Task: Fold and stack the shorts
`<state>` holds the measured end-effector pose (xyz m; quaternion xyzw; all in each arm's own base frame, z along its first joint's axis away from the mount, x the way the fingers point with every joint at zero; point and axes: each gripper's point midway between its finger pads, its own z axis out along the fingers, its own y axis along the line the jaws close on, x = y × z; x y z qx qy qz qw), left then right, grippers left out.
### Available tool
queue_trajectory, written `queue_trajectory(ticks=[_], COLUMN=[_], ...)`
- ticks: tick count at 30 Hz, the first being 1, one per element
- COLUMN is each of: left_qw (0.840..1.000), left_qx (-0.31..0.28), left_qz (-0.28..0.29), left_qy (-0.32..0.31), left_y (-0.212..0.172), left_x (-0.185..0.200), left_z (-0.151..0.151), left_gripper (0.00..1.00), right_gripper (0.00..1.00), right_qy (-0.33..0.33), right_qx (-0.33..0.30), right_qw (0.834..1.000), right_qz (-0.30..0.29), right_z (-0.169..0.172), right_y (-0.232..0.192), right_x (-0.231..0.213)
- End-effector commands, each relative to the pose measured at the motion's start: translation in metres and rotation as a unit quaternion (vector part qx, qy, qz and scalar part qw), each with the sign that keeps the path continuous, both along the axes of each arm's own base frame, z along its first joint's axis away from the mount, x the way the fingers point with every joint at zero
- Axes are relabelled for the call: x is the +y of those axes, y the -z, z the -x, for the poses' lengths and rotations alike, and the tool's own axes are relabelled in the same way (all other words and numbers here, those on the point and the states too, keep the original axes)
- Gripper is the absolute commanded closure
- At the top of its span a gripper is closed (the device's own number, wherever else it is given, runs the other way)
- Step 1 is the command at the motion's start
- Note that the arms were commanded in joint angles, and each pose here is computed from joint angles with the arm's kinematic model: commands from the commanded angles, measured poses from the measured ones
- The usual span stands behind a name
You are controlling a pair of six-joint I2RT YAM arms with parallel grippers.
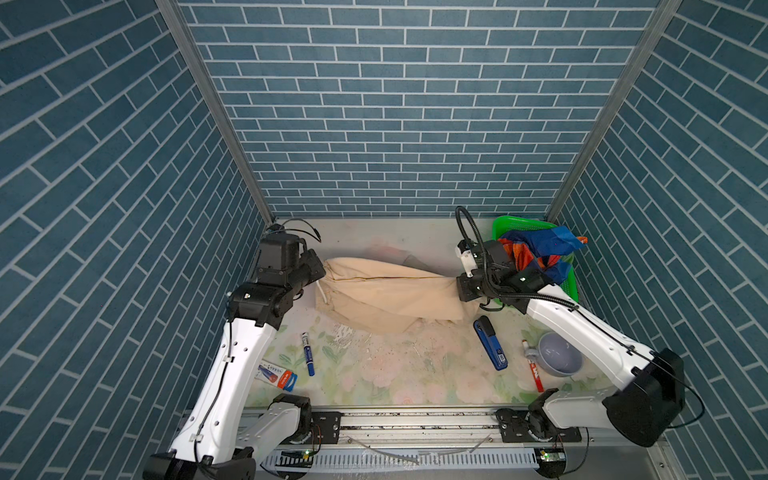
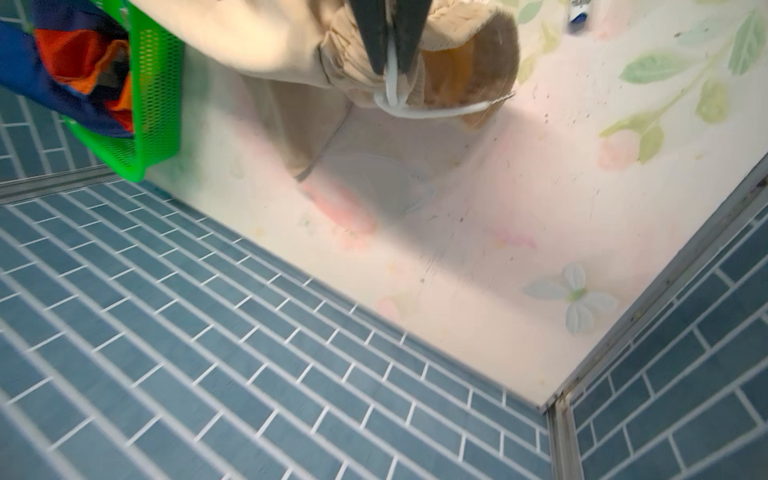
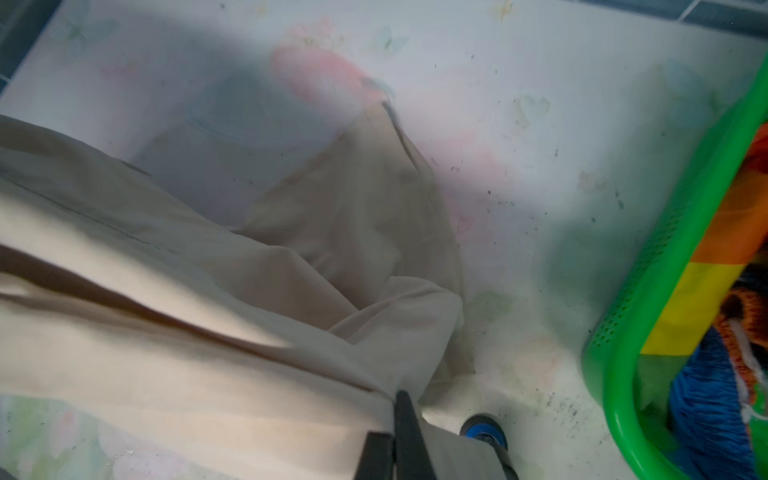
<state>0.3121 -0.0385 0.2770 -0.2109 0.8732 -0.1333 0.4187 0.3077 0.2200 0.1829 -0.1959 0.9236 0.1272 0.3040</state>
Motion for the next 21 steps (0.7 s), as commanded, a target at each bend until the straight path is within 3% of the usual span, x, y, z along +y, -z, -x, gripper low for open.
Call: queue_trajectory(ticks=[1, 3, 7, 9, 12, 21], left_qw=[1.000, 0.999, 0.998, 0.998, 0.997, 0.996], left_qx=[-0.001, 0.015, 0.042, 0.051, 0.061, 0.071], left_qz=[0.002, 0.000, -0.014, -0.017, -0.018, -0.011], left_qy=[-0.024, -0.028, -0.037, -0.039, -0.043, -0.050], left_y=[0.021, 0.041, 0.068, 0.075, 0.082, 0.091], left_x=[0.008, 0.010, 0.019, 0.023, 0.027, 0.039], left_z=[-0.001, 0.002, 0.005, 0.004, 0.003, 0.001], left_gripper=[1.00, 1.00, 1.00, 1.00, 1.00, 1.00], right_gripper=[0.96, 0.86, 0.52, 0.45, 0.42, 0.44], right_qy=[0.008, -0.001, -0.009, -0.010, -0.015, -0.009], right_qx=[0.042, 0.065, 0.094, 0.099, 0.104, 0.122], right_qw=[0.999, 0.998, 0.995, 0.995, 0.994, 0.991], right_qz=[-0.017, -0.023, -0.028, -0.024, -0.013, 0.046], right_z=[-0.005, -0.003, 0.005, 0.007, 0.011, 0.024], right_y=[0.037, 0.059, 0.087, 0.095, 0.104, 0.128], right_x=[0.013, 0.020, 0.025, 0.023, 0.019, -0.004])
